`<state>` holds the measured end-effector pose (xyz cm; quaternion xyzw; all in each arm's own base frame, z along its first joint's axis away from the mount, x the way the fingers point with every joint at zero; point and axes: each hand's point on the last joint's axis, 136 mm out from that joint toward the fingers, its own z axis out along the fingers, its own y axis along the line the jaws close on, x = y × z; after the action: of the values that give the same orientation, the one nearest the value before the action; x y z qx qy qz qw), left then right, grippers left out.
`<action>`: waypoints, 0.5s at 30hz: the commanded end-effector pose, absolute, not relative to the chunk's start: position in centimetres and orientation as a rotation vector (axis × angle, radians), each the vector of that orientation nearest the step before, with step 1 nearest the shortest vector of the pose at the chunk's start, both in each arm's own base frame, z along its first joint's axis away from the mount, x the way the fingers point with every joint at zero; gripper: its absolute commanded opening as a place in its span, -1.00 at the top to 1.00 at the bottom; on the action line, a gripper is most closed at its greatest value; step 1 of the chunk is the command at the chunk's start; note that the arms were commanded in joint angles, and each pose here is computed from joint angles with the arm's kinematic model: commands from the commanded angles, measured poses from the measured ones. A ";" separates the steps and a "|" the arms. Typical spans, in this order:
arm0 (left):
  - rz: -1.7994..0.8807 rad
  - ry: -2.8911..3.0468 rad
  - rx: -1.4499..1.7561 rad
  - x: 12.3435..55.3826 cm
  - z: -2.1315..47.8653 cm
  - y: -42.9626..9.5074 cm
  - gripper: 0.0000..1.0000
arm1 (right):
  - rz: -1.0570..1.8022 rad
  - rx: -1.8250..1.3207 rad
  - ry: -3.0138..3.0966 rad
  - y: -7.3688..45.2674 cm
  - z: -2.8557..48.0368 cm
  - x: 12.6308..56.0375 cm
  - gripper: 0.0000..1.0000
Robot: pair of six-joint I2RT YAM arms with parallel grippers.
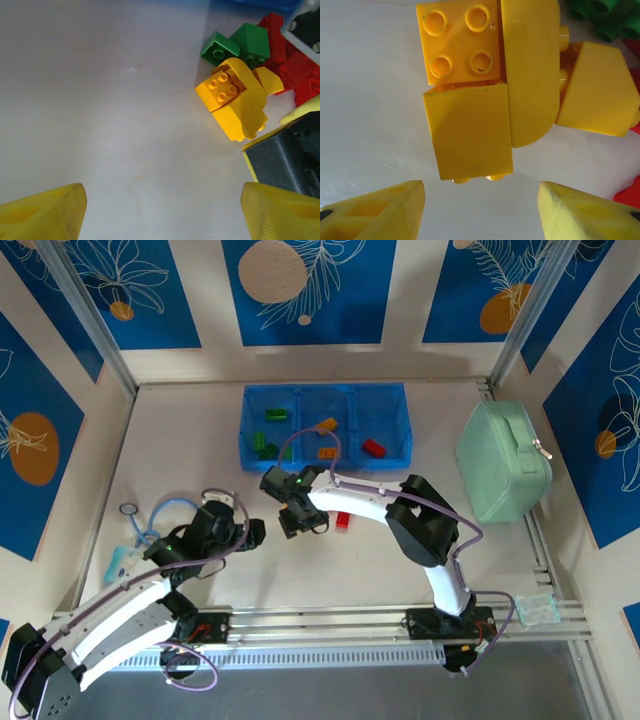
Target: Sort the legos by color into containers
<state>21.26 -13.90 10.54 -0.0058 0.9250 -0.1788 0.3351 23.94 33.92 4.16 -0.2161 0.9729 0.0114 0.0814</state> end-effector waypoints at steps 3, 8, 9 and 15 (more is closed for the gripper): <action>-0.432 2.425 -0.011 20.9 10.3 -13.4 -0.61 | 0.005 -0.659 2.907 34.3 3.7 24.6 -0.17; -0.432 2.426 -0.013 20.8 10.3 -13.4 -0.61 | -0.001 -0.657 2.913 34.5 3.1 25.2 -0.11; -0.432 2.427 -0.013 20.8 10.3 -13.3 -0.61 | 0.000 -0.656 2.913 34.6 3.0 25.3 -0.09; -0.429 2.425 -0.012 20.9 10.3 -13.4 -0.61 | 0.000 -0.655 2.907 34.5 2.7 25.5 0.06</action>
<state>21.07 -13.61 10.24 -0.0064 0.9282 -0.1712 0.3304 25.05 34.39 2.88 -0.2171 0.9730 0.0033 0.0789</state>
